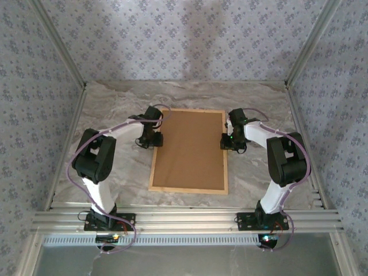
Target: Put the photo into the frame
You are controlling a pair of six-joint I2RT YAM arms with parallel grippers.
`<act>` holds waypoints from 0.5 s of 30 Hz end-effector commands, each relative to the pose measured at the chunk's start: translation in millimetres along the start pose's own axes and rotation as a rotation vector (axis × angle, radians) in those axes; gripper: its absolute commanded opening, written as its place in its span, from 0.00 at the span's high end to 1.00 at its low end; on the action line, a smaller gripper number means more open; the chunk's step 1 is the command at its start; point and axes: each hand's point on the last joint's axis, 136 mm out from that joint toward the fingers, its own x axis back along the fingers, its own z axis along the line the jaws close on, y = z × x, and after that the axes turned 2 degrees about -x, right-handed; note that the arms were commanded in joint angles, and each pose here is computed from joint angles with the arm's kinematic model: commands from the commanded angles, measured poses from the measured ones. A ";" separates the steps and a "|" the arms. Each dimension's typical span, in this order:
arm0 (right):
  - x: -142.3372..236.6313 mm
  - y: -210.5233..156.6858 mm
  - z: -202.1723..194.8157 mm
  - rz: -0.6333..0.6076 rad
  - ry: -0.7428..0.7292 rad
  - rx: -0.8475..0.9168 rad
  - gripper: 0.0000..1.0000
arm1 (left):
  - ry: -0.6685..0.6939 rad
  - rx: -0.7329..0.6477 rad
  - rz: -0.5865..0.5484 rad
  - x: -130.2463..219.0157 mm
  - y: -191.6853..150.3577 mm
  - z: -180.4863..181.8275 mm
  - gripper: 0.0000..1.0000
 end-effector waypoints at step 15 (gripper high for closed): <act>-7.6 -6.3 -5.2 0.039 -0.034 0.026 0.76 | -0.167 0.101 0.097 52.0 -96.2 5.5 0.54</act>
